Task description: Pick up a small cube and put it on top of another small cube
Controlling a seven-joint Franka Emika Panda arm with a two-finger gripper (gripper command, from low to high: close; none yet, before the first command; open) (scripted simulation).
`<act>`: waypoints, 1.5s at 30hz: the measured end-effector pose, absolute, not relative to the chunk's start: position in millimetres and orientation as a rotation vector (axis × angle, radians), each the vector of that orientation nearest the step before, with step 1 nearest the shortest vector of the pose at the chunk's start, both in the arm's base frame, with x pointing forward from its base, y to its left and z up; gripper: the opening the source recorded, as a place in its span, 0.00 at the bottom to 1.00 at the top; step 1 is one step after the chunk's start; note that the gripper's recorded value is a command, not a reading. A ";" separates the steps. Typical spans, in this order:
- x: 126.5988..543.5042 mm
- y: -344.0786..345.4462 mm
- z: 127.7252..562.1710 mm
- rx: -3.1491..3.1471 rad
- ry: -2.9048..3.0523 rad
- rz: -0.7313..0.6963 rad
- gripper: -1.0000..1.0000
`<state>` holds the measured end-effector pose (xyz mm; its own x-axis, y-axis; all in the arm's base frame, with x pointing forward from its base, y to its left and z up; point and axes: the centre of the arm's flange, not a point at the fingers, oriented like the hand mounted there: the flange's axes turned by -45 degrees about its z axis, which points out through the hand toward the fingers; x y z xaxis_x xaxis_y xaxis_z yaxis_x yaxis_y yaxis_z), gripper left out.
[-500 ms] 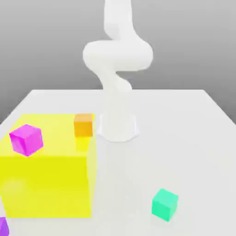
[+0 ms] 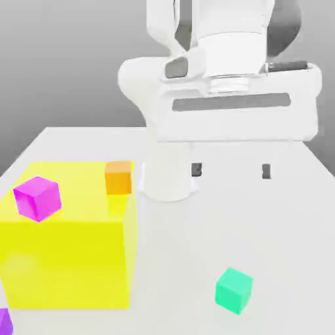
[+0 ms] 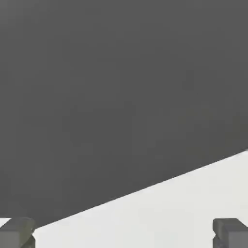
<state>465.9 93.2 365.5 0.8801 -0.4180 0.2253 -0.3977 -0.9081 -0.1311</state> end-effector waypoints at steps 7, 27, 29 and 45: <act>429.7 125.0 228.2 -2.987 0.898 -0.073 0.50; 417.3 125.6 196.6 -2.988 0.971 -0.004 0.00; 423.0 106.1 220.9 -2.990 0.986 -0.009 0.00; 376.7 -58.6 409.4 -2.960 1.082 -0.004 0.00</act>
<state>376.7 -58.6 409.4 0.7641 -0.6451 0.0057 -0.6451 -0.7641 0.0081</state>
